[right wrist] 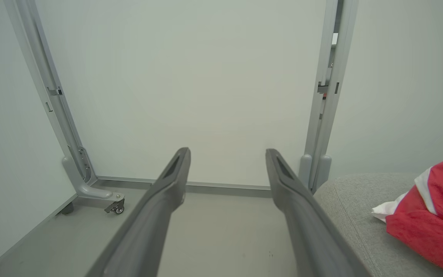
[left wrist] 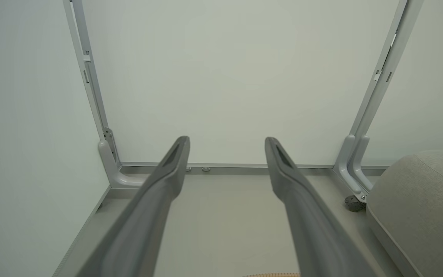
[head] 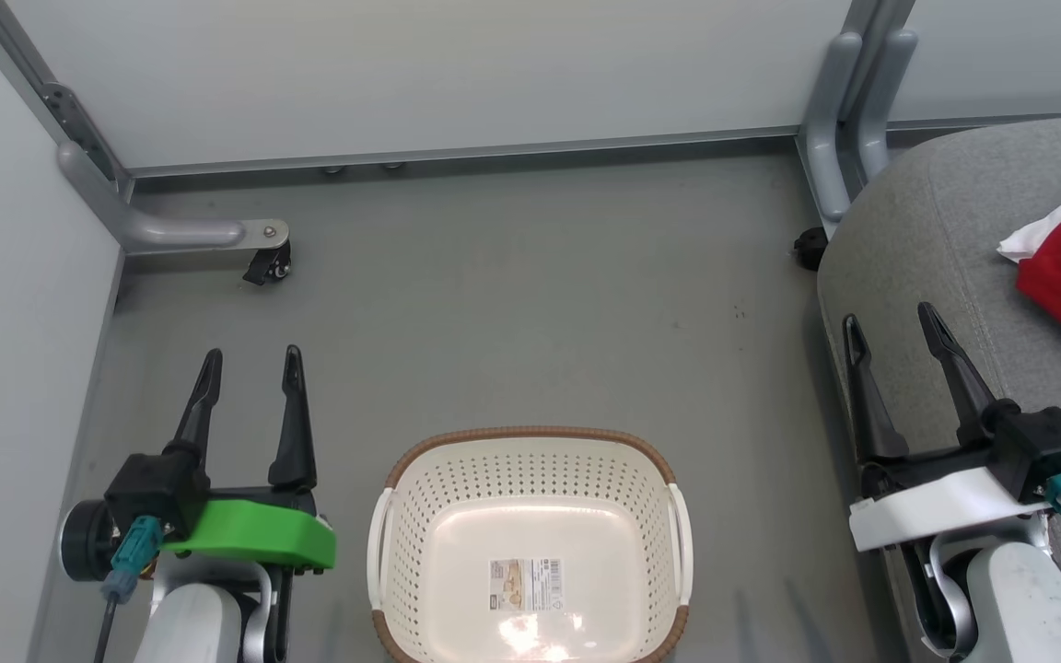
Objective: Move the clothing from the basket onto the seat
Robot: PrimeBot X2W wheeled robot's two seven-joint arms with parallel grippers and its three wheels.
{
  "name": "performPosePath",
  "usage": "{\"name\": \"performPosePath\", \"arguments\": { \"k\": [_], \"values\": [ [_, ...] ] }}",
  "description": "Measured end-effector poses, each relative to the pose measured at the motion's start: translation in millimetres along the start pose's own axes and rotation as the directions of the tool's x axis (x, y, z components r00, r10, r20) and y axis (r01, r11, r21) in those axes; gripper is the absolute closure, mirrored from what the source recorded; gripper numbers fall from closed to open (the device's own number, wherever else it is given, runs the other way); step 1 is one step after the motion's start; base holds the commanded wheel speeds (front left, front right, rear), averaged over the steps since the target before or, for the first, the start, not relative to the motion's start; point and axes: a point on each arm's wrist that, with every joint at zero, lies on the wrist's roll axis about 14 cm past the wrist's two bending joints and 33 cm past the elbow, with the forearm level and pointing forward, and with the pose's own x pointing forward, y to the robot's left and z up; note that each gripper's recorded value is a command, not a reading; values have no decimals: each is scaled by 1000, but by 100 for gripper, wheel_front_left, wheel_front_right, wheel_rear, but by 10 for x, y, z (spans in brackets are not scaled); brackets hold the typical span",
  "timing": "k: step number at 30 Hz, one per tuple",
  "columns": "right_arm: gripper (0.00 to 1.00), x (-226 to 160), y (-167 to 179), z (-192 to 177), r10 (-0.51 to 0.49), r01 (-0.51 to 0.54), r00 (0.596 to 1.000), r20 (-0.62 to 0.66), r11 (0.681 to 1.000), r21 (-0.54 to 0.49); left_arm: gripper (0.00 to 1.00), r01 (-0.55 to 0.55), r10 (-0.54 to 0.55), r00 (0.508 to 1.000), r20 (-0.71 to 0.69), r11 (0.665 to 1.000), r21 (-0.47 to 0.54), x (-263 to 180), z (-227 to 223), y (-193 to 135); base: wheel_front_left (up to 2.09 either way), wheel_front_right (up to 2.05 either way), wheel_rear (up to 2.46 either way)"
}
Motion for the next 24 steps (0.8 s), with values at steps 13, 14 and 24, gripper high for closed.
{"name": "performPosePath", "arguments": {
  "k": [13, 14, 24],
  "values": [
    [0, -226, -43, -87, -29, 31, 999, -40, 999, 42, 0, -56, 56, 998, -11, 998, -4, -182, -34, 197, 0, 0, 0],
    [0, -229, -36, -84, -28, 29, 999, -40, 999, 42, 0, -56, 56, 998, -12, 998, -4, -196, -36, 198, 0, 0, 0],
    [100, -254, 20, -69, -16, 18, 999, -38, 998, 58, 100, -55, 55, 998, 8, 998, -4, -234, 35, 196, 0, 0, 0]
  ]
}}
